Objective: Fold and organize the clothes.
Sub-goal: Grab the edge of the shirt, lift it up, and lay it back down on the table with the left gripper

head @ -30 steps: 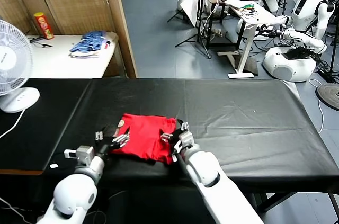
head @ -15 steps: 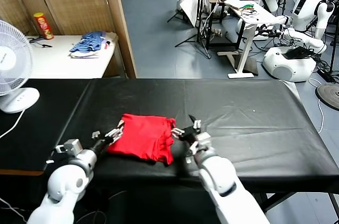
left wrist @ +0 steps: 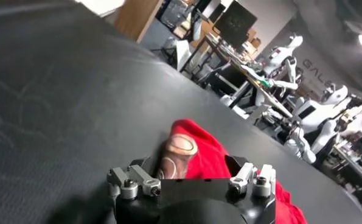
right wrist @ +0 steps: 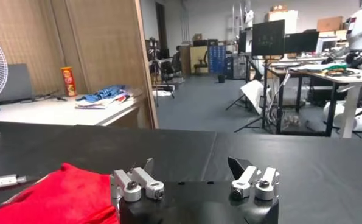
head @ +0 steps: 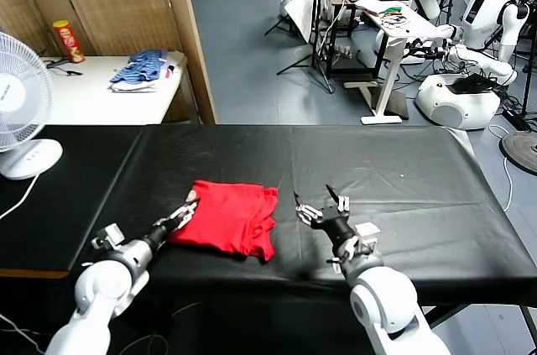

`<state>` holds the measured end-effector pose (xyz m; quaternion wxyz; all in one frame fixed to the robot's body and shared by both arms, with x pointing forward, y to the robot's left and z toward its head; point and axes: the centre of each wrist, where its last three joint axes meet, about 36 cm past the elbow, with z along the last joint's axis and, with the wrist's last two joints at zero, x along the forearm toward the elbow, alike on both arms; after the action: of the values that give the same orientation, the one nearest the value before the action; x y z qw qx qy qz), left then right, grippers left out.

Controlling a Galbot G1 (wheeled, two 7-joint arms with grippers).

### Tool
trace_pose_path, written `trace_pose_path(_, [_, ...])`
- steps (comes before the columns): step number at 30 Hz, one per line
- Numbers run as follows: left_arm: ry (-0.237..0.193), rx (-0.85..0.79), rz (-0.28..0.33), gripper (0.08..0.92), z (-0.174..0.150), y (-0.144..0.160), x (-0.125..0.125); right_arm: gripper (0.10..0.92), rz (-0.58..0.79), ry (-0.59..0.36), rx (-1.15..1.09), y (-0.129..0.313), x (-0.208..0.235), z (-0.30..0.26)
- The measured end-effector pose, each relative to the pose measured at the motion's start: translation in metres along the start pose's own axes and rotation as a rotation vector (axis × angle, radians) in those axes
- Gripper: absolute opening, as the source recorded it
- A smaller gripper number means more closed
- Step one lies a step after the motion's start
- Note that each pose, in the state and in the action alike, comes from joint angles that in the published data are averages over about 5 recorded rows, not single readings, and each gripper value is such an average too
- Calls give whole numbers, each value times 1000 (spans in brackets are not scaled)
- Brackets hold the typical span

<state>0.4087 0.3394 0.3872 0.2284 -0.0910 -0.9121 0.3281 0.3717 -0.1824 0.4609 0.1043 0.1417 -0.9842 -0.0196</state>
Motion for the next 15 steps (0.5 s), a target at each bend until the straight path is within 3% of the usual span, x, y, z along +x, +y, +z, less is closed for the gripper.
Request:
trace_pose_path(7, [6, 10, 0, 376, 3, -2, -2, 798, 4, -2, -6, 1, 1, 0])
trace_pose_path(11, [-10, -34, -28, 175, 2, -5, -1, 798, 27, 4, 10, 2, 3, 1])
trace_pose_path(15, [-35, -148, -83, 141, 0, -11, 3, 798, 89, 38, 50, 2, 5, 3])
